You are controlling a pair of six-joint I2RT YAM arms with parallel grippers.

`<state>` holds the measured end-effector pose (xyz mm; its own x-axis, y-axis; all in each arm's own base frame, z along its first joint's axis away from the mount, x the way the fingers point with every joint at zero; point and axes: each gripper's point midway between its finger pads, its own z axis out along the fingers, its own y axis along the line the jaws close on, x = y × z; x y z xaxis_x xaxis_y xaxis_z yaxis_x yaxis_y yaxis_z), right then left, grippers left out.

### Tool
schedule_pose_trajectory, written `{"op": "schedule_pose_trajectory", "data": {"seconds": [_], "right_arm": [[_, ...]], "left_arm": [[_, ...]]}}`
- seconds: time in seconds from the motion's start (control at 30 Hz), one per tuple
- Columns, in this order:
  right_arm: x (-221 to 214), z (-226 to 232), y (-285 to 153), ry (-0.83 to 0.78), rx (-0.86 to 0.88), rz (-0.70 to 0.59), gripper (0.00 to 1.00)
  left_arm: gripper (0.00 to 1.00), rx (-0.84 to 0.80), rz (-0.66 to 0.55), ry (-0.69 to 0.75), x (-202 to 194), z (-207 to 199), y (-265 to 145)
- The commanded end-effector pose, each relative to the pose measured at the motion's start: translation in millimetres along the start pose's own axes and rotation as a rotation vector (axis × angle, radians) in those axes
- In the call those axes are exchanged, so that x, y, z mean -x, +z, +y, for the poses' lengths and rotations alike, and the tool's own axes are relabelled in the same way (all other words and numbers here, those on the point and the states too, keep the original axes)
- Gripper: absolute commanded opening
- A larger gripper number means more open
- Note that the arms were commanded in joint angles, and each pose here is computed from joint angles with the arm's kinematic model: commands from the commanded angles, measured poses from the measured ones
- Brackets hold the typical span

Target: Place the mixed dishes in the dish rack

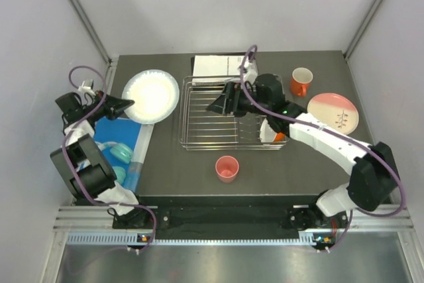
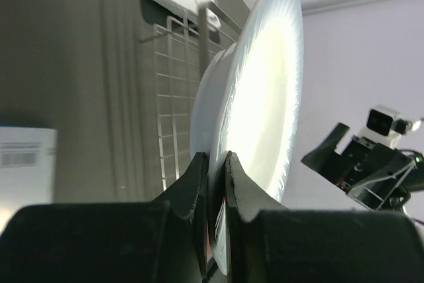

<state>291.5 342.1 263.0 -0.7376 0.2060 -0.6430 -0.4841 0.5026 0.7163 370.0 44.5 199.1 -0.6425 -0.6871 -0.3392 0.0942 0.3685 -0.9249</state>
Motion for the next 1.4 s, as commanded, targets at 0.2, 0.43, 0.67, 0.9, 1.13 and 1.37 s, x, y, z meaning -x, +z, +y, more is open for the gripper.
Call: {"op": "schedule_pose_trajectory", "data": {"seconds": [0.2,0.43,0.67,0.9,1.13,1.37], "right_arm": [[0.6,53.3,38.6,-0.02,0.182,0.011,0.82],[3.5,53.8,49.2,-0.017,0.197,0.01,0.79],[-3.1,45.0,62.3,0.005,0.196,0.028,0.75],[-16.0,25.1,72.8,0.014,0.158,0.051,0.71],[-13.5,20.9,75.4,-0.004,0.145,0.031,0.4],[8.7,26.2,64.8,-0.016,0.14,-0.068,0.0]], "left_arm": [[0.0,-0.177,0.19,0.139,-54.0,-94.8,37.3],[0.0,-0.18,0.224,0.15,-71.9,-97.0,49.2],[0.0,-0.203,0.282,0.166,-87.7,-108.3,61.7],[0.0,-0.227,0.308,0.192,-98.0,-122.4,63.5],[0.0,-0.246,0.34,0.189,-111.2,-131.7,61.6],[0.0,-0.236,0.355,0.192,-120.5,-124.5,65.2]]}}
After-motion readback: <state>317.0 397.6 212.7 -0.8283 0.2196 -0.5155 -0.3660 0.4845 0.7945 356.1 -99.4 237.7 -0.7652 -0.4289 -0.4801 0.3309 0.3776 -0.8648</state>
